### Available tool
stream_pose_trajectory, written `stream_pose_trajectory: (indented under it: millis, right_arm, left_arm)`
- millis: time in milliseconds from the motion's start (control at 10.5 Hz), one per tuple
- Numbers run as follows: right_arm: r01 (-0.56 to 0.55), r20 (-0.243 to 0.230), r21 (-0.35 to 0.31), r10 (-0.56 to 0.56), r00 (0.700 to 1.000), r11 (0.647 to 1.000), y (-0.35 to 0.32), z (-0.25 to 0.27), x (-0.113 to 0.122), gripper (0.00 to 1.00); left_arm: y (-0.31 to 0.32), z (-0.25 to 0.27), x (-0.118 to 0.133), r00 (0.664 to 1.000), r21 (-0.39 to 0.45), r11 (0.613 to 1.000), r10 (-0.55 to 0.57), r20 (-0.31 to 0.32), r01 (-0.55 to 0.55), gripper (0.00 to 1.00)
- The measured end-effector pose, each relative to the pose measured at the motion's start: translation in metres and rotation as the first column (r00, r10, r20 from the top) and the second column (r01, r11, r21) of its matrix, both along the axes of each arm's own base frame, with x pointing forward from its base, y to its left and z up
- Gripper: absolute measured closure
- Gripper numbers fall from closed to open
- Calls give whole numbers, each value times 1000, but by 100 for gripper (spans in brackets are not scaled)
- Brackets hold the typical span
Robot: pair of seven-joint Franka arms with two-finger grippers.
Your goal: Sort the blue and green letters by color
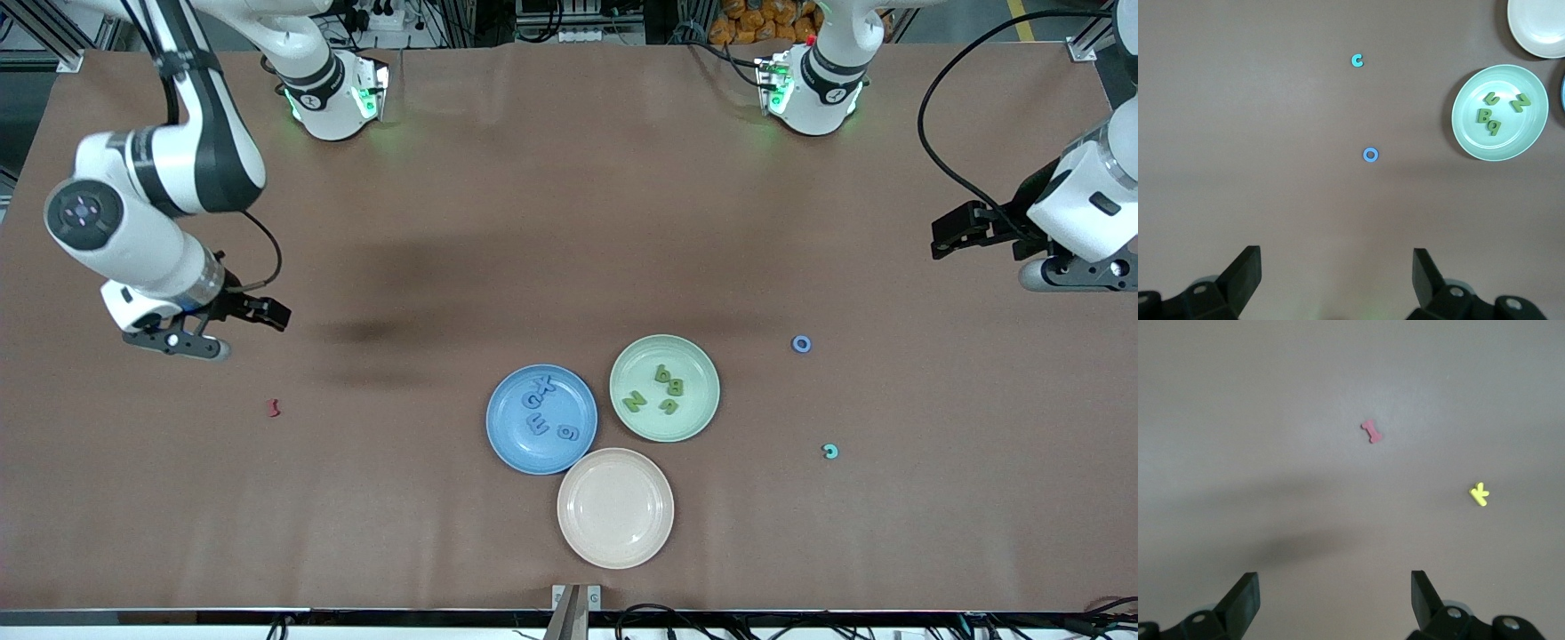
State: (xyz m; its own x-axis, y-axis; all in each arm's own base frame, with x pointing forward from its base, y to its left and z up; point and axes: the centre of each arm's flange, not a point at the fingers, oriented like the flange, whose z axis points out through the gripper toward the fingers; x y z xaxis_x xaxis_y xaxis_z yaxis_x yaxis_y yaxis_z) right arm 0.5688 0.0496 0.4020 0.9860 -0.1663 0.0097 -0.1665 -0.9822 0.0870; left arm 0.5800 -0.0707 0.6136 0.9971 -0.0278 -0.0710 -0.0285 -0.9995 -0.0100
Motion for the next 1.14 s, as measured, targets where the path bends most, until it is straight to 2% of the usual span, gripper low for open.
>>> stream_pose_trajectory:
  millis: [95, 190, 570, 854, 1139]
  right_arm:
    - [-17, 34, -2, 17, 999, 1000, 6, 22, -5, 0]
    - [-35, 46, -8, 36, 998, 999, 15, 41, -12, 0]
    - [-89, -16, -37, 88, 996, 995, 43, 134, -32, 0]
    - [-145, -25, 55, 147, 989, 988, 28, 198, -35, 0]
    - [-193, 6, 68, 193, 981, 979, 5, 228, -34, 0]
  left_arm:
    - [0, -1, 0, 1000, 0, 1000, 0, -1, 0, 0]
    - [0, -1, 0, 1000, 0, 1000, 0, -1, 0, 0]
    - [1, -2, 2, 1000, 0, 1000, 1, 1, -1, 0]
    - [1, -2, 2, 1000, -1, 1000, 2, 3, -2, 0]
    - [1, -2, 3, 1000, -1, 1000, 3, 3, -3, 0]
